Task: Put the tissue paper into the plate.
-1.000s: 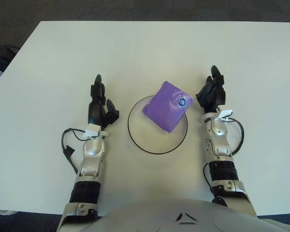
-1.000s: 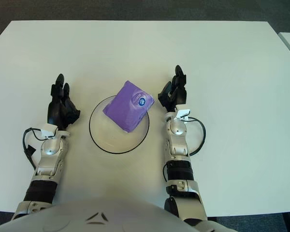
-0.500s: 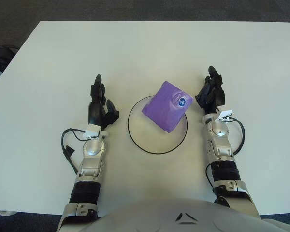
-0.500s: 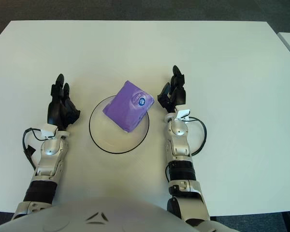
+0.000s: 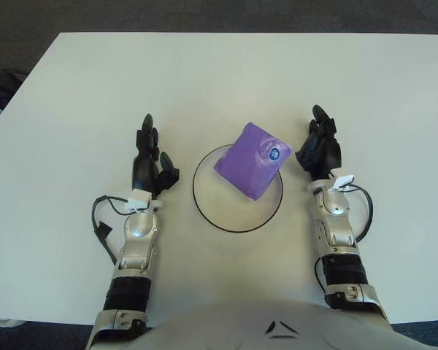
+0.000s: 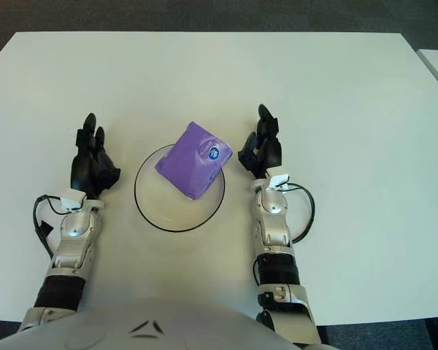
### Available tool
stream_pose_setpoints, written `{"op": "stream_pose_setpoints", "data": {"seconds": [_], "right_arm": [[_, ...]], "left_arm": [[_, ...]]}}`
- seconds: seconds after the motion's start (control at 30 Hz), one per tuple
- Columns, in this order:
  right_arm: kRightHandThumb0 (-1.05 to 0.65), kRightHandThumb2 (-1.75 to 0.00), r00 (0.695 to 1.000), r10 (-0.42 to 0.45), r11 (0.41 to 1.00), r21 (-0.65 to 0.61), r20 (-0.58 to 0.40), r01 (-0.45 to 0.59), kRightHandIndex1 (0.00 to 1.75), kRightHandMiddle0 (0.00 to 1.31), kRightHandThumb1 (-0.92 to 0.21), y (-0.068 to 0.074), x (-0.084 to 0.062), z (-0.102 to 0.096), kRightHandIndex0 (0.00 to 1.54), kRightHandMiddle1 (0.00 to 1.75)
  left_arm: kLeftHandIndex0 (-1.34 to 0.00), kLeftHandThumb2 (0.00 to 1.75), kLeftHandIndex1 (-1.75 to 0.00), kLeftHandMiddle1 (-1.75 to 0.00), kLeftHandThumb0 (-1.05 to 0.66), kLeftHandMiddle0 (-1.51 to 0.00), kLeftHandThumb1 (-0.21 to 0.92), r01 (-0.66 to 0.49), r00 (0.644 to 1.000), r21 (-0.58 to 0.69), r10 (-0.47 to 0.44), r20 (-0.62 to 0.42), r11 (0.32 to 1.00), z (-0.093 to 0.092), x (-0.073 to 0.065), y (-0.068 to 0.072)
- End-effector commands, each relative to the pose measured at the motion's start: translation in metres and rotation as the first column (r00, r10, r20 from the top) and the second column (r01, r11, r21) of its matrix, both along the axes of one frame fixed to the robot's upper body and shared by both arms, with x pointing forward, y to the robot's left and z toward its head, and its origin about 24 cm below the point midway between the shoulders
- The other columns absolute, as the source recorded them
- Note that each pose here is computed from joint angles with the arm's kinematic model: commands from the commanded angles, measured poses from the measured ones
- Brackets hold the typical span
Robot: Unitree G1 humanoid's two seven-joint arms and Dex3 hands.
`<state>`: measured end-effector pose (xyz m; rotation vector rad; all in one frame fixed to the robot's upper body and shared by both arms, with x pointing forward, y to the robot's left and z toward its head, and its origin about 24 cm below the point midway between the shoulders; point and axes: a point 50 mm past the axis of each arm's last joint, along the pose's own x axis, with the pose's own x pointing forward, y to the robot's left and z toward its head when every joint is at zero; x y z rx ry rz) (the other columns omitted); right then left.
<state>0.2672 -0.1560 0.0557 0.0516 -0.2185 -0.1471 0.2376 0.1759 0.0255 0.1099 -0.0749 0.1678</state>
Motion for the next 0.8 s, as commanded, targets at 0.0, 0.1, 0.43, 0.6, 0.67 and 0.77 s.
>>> {"op": "stream_pose_setpoints", "data": {"seconds": [0.0,0.1,0.43,0.6,0.67,0.77], "right_arm": [[-0.74,-0.96,0.985,0.0,1.0,0.008,-0.171,0.002,0.02,0.0,-0.92,-0.005,-0.019,-0.034,0.18,0.47],[-0.74,-0.96,0.984,0.008,1.0,0.002,-0.18,-0.008,0.02,0.0,-0.92,-0.006,-0.024,-0.036,0.18,0.47],[-0.73,-0.97,0.982,0.018,1.0,-0.013,-0.19,-0.021,0.02,0.0,-0.92,-0.006,-0.03,-0.038,0.19,0.48],[-0.73,-0.97,0.983,0.021,1.0,-0.017,-0.185,-0.024,0.02,0.0,-0.92,-0.005,-0.03,-0.038,0.19,0.47],[-0.73,-0.97,0.983,0.021,0.999,-0.019,-0.181,-0.025,0.02,0.0,-0.92,-0.005,-0.03,-0.038,0.19,0.47],[-0.74,-0.98,0.984,0.022,0.999,-0.025,-0.176,-0.027,0.02,0.0,-0.92,-0.005,-0.03,-0.037,0.19,0.47]], "left_arm": [[0.0,1.05,-0.36,-0.01,-0.81,-0.19,0.92,-0.015,0.979,0.008,0.016,-0.203,1.0,-0.043,-0.031,0.004],[0.0,1.05,-0.35,-0.01,-0.81,-0.18,0.92,-0.013,0.978,0.008,0.015,-0.207,1.0,-0.044,-0.031,0.004],[0.0,1.05,-0.36,-0.01,-0.8,-0.19,0.92,-0.012,0.978,0.01,0.014,-0.208,1.0,-0.043,-0.029,0.004],[0.0,1.05,-0.36,-0.01,-0.8,-0.19,0.92,-0.011,0.979,0.012,0.013,-0.204,1.0,-0.042,-0.028,0.004],[0.0,1.05,-0.36,-0.01,-0.8,-0.19,0.92,-0.011,0.979,0.012,0.013,-0.202,1.0,-0.042,-0.028,0.004],[0.0,1.05,-0.36,-0.01,-0.8,-0.19,0.92,-0.011,0.98,0.011,0.013,-0.2,1.0,-0.042,-0.027,0.004]]}}
